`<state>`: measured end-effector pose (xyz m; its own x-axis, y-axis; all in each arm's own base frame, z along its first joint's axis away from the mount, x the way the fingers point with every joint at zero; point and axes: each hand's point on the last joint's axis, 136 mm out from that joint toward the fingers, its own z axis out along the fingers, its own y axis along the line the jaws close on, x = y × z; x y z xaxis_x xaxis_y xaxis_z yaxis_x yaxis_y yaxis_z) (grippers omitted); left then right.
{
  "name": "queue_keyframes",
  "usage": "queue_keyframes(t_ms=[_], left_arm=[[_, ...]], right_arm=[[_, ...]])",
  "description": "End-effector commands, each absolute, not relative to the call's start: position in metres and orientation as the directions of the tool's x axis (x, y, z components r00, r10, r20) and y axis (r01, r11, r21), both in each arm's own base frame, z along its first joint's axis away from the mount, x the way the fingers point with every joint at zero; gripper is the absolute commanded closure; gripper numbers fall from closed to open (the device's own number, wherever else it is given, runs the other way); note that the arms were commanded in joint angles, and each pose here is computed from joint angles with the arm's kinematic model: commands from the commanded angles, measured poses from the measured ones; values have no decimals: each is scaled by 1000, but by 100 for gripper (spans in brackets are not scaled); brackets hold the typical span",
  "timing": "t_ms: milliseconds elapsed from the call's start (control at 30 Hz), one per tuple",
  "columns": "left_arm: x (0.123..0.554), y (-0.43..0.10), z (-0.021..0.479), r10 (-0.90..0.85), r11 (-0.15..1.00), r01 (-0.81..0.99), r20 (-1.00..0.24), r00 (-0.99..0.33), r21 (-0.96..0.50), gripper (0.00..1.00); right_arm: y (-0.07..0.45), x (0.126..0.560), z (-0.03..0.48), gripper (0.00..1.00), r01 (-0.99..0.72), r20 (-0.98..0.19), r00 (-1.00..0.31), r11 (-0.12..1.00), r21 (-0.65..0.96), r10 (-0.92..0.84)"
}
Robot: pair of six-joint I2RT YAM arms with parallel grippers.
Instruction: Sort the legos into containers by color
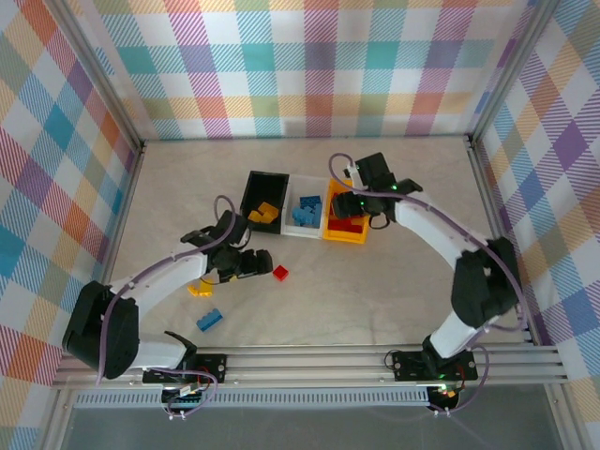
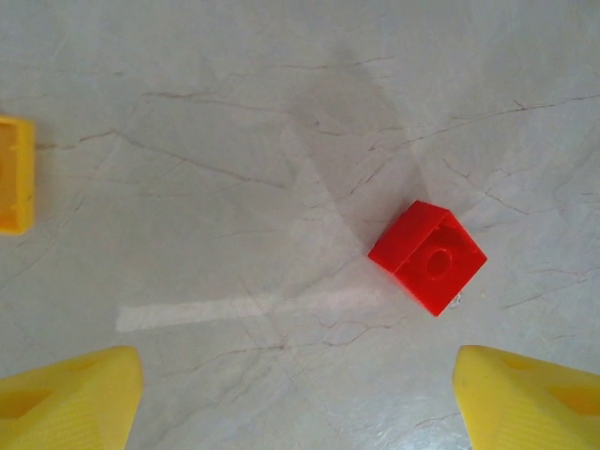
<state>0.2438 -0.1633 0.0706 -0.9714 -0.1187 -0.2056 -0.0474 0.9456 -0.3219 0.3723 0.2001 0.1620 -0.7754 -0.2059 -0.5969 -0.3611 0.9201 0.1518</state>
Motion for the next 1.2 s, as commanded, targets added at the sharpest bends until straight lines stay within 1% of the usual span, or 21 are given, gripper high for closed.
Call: queue_keyframes(t_ms=[0,133,333,500,700,867,1000,1100,1167], left_arm=[[251,-184,71,-11,956,57,-229,-973,-289,14],[258,-202,56,129,961,176,-218,-967,-215,16],[273,-211,34,214,956,243,-177,-961,-166,17],[275,-223,28,251,945,277,-157,-955,-175,19],[270,-224,16,263,947,282,-133,-955,-151,22],[269,-222,15,260,950,278,-128,-957,-145,27],[268,-223,13,257,950,273,-121,-959,-151,40],[265,-222,10,246,953,261,-109,-963,-157,55],[264,-222,10,238,954,253,-110,-965,-161,62]], right_arm=[[215,339,170,27,-369,-588,-797,881,297,-136],[220,308,167,27,-375,-564,-817,850,370,-115],[212,277,168,26,-370,-555,-827,832,414,-91],[203,270,163,26,-363,-554,-827,844,394,-97],[205,270,159,26,-360,-549,-831,839,407,-91],[207,272,159,26,-359,-550,-831,837,413,-85],[207,273,154,27,-354,-546,-834,841,409,-86],[206,272,152,27,-348,-544,-835,844,408,-82],[205,272,151,27,-348,-545,-835,844,409,-80]])
